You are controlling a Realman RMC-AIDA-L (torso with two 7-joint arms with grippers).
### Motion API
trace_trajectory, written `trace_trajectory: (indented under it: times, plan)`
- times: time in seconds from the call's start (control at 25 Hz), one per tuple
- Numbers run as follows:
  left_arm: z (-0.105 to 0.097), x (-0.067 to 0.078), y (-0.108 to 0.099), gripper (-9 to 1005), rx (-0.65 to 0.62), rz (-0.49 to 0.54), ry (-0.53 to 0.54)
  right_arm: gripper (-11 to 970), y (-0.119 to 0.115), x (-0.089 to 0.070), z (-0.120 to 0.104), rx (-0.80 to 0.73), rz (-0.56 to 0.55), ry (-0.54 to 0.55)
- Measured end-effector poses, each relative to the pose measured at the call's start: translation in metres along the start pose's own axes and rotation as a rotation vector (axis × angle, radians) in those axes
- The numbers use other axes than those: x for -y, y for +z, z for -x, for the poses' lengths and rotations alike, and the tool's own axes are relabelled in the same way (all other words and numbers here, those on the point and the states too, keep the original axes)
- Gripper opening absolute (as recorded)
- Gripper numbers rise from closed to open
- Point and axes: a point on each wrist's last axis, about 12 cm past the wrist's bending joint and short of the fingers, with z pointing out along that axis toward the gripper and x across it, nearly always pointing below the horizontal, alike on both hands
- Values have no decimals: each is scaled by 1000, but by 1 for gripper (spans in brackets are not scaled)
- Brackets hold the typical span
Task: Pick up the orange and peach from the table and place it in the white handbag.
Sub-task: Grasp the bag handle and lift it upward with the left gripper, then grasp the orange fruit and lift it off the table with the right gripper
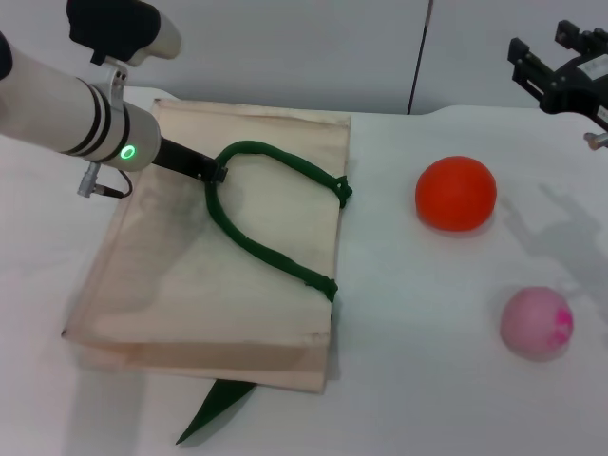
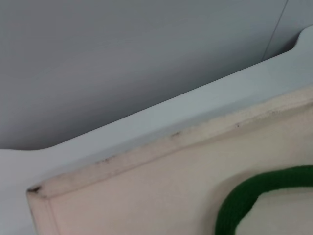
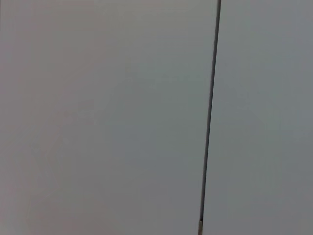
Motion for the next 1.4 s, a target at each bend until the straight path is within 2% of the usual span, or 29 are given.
trace_trajectory:
  times: [0.04,0.32,0.44,0.64,0.68,0.72,0.76,0.88,0.96,1.16,1.28,1.32,1.4]
  plan:
    - [0,0,0,179,0,1,0,605,0,0,0,0,0,0]
    - [2,-3,-4,131,15,6,-5,604,0,1,-2,-7,-4,-1]
    - [9,-6,-20,130,66,-3,-5,608,0,2,-5,-17,-7,-3]
    - [20,-6,-62,130,161,-13,43,615,-3,5,-7,-25,-11,2]
    - [24,-5,-74,129,184,-16,56,616,-3,5,-8,-28,-10,14]
    - [32,-1,-96,129,225,-14,79,617,-3,6,-9,-30,-9,25]
    - [32,-1,-96,129,225,-14,79,618,-4,7,-9,-34,-2,47]
    - [42,8,-125,129,267,-4,116,622,-6,14,-11,-58,25,77]
    - [49,14,-142,128,289,5,142,625,-5,16,-12,-90,57,59]
    - [60,27,-171,128,324,36,198,695,8,9,-12,-179,124,-2]
    - [63,28,-181,127,330,62,214,738,17,5,-15,-222,182,34]
    - [63,28,-186,127,334,75,218,752,22,3,-15,-239,237,75]
    - [65,28,-202,127,354,111,228,780,24,2,-16,-250,264,93]
